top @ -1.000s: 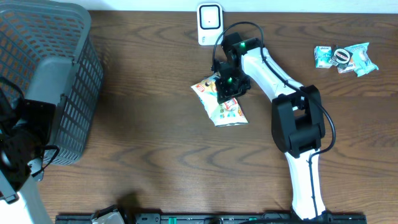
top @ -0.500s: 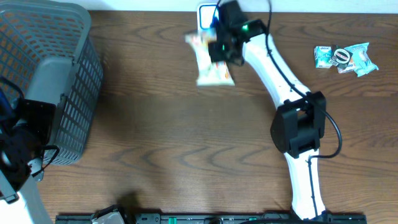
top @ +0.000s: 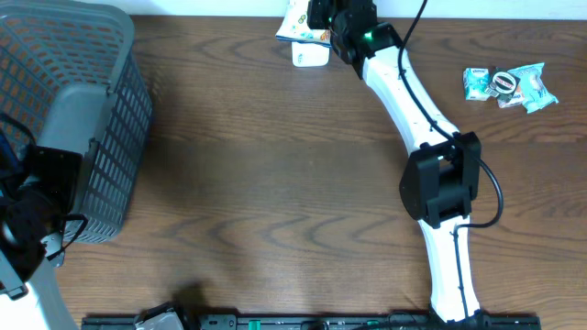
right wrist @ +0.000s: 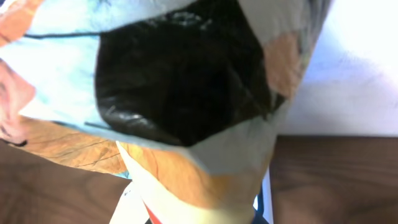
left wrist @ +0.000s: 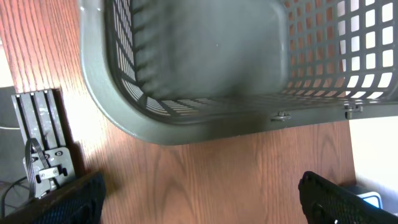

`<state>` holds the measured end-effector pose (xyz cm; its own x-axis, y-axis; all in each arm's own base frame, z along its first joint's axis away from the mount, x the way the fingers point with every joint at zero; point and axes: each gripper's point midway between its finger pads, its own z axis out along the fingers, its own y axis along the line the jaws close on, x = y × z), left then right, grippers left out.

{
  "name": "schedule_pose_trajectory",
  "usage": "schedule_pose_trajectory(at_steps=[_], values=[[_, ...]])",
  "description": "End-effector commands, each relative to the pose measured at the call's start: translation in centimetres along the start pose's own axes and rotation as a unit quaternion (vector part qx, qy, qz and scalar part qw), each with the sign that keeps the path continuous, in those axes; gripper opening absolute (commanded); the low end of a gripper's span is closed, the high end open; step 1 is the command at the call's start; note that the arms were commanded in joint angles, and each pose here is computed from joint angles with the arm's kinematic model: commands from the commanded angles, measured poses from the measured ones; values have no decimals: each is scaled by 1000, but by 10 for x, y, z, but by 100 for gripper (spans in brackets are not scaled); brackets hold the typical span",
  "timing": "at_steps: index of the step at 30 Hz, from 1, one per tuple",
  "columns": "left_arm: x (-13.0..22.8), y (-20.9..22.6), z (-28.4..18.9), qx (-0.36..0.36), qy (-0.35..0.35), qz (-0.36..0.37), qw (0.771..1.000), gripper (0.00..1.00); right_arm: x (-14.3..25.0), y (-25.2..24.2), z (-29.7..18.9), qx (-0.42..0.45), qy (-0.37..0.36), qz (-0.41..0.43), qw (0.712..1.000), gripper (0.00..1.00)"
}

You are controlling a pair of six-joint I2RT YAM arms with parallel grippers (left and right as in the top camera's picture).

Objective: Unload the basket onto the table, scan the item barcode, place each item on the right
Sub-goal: 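Raise the snack bag's barcode to the scanner window, then carry the snack bag right and drop it on the scanned packs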

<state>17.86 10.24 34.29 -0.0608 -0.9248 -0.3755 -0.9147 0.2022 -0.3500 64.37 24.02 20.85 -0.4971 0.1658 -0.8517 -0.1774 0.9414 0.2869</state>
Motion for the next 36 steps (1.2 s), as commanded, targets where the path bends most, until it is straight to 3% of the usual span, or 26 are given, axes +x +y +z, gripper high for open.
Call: schedule_pose_trajectory(at_steps=[1, 12, 18, 24, 25, 27, 29, 30, 32, 36], values=[[3, 10, -2, -20, 6, -2, 1000, 98, 11, -14, 13, 35, -1, -18, 999, 1], [3, 10, -2, -20, 6, -2, 1000, 98, -14, -53, -11, 99, -6, -25, 995, 1], [3, 10, -2, -20, 6, -2, 1000, 98, -40, -147, -67, 202, 26, 4, 979, 1], [3, 10, -2, -20, 6, -2, 1000, 97, -14, -246, -112, 305, 124, -17, 944, 1], [3, 10, -2, -20, 6, -2, 1000, 98, -7, -260, -119, 315, 142, -16, 938, 5], [3, 10, -2, -20, 6, -2, 1000, 98, 2, -284, -133, 333, 168, -3, 928, 27], [3, 10, -2, -20, 6, -2, 1000, 98, 9, -299, -144, 341, 185, 9, 921, 71], [3, 10, -2, -20, 6, -2, 1000, 98, 13, -303, -147, 339, 193, 15, 921, 88], [3, 10, -2, -20, 6, -2, 1000, 98, 20, -308, -152, 329, 210, 28, 920, 99], [3, 10, -2, -20, 6, -2, 1000, 98, 26, -305, -165, 326, 226, 56, 916, 99]])
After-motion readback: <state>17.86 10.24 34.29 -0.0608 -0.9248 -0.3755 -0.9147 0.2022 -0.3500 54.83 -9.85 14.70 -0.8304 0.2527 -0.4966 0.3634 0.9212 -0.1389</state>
